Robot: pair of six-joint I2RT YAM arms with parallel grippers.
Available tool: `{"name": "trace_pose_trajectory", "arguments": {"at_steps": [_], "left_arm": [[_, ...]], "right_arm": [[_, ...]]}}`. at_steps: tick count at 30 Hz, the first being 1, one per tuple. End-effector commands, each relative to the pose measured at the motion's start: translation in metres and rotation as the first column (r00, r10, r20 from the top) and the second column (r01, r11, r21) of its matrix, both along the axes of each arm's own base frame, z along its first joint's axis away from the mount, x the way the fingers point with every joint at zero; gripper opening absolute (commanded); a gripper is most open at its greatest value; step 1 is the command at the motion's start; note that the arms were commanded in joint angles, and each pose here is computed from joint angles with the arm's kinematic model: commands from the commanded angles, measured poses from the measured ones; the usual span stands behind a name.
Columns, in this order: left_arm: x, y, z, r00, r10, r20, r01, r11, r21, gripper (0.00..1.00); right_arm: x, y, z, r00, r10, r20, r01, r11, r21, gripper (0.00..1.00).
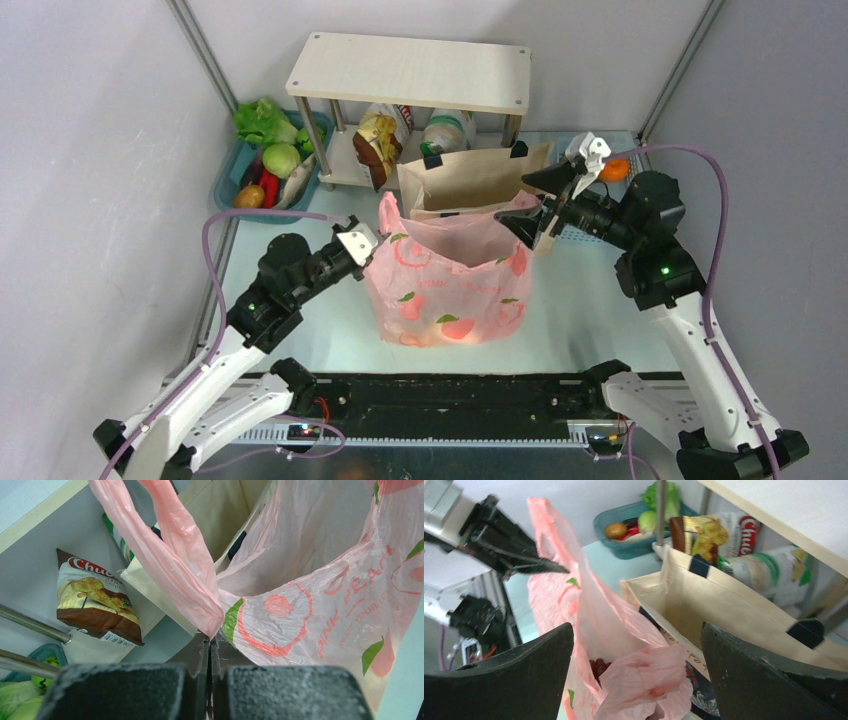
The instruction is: Place the mixed food into the grocery bags and tie them
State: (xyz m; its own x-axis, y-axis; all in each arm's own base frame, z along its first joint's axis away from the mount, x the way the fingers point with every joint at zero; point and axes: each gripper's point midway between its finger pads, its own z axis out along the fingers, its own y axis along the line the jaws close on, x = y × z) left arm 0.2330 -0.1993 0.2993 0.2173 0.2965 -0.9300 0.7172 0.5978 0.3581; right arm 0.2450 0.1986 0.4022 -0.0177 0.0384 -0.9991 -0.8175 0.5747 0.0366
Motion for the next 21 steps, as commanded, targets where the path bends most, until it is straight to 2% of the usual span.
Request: {"name": "trace_pose_trajectory", "arguments": {"at_steps": [1, 4, 5, 6, 7, 9, 16, 21], "left_arm": [[-0.003, -0.004, 0.015, 0.999, -0.030, 0.041, 0.032, 0.999, -0.039, 0.00], [-0.003, -0.007, 0.013, 0.999, -0.044, 0.031, 0.045, 0.998, -0.036, 0.00], [-0.003, -0.007, 0.013, 0.998, -0.046, 0.030, 0.047, 0.998, -0.036, 0.00], [-0.004, -0.007, 0.012, 0.998, -0.049, 0.030, 0.050, 0.998, -0.035, 0.00], [-0.004, -0.007, 0.012, 0.998, -0.050, 0.030, 0.051, 0.998, -0.035, 0.00], [-0.005, -0.007, 0.014, 0.998, -0.053, 0.036, 0.054, 0.998, -0.038, 0.00], [-0.009, -0.008, 0.016, 0.997, -0.067, 0.040, 0.069, 0.997, -0.044, 0.00], [-0.011, -0.010, 0.017, 0.996, -0.083, 0.039, 0.085, 0.995, -0.049, 0.00]], "right_arm": [[-0.030, 0.011, 0.011, 0.961, 0.248, 0.122, -0.240, 0.968, -0.078, 0.99], [-0.034, 0.003, 0.015, 0.933, 0.328, 0.145, -0.319, 0.944, -0.082, 0.99], [-0.044, 0.005, 0.016, 0.900, 0.412, 0.146, -0.403, 0.911, -0.084, 0.99], [-0.041, -0.001, 0.016, 0.896, 0.420, 0.145, -0.412, 0.908, -0.083, 0.99], [-0.047, -0.002, 0.017, 0.862, 0.489, 0.134, -0.483, 0.872, -0.078, 0.99], [-0.046, -0.009, 0.017, 0.836, 0.537, 0.110, -0.533, 0.843, -0.070, 0.99], [-0.040, -0.013, 0.002, 0.853, 0.518, 0.070, -0.514, 0.855, -0.065, 0.99], [-0.043, -0.014, -0.004, 0.848, 0.519, 0.107, -0.509, 0.854, -0.104, 0.99]]}}
